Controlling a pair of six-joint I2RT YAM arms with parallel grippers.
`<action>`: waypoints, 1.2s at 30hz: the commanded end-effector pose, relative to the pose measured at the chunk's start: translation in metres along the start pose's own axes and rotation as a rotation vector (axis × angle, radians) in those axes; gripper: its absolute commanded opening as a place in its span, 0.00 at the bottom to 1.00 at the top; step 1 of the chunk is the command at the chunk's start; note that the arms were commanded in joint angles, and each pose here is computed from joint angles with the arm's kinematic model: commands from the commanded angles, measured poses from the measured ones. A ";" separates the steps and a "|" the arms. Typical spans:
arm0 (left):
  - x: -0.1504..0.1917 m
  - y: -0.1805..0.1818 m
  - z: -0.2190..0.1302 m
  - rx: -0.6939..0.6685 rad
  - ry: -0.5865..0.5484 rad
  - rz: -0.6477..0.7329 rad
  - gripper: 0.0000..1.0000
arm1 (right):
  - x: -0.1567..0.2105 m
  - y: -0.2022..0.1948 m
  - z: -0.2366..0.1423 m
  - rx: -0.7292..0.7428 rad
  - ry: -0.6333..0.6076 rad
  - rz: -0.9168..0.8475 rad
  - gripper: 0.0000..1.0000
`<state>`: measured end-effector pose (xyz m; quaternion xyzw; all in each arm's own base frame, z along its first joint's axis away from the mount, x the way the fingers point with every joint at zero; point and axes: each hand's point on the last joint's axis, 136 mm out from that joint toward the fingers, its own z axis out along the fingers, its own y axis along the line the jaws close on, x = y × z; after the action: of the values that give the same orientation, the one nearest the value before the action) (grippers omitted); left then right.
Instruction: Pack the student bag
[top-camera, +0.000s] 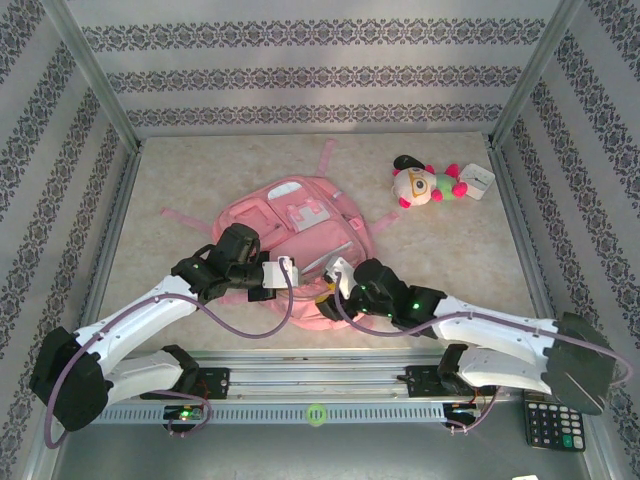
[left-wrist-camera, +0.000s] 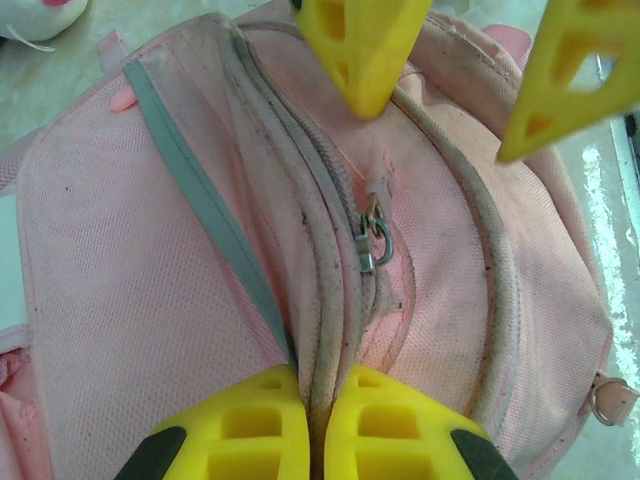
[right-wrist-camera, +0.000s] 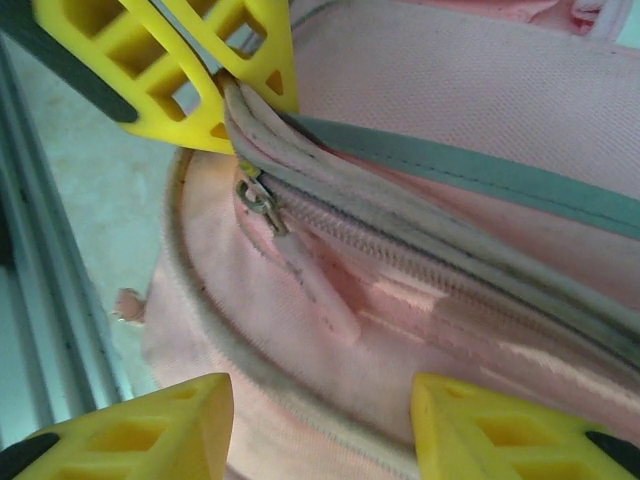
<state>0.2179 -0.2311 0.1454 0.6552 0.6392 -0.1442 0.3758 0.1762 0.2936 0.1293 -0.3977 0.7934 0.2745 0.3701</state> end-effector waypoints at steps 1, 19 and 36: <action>-0.025 0.005 -0.005 0.004 -0.118 -0.024 0.00 | -0.036 0.008 0.007 -0.022 -0.090 -0.085 0.50; -0.029 0.005 -0.003 0.012 -0.144 -0.026 0.00 | -0.056 0.027 0.017 -0.151 -0.150 0.001 0.31; -0.012 0.005 -0.007 -0.023 -0.086 -0.017 0.00 | -0.038 -0.040 0.000 0.051 -0.140 0.295 0.00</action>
<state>0.2250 -0.2329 0.1501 0.6392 0.6442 -0.1499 0.3925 0.1981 0.3157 0.1493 -0.3264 0.7980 0.3543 0.3623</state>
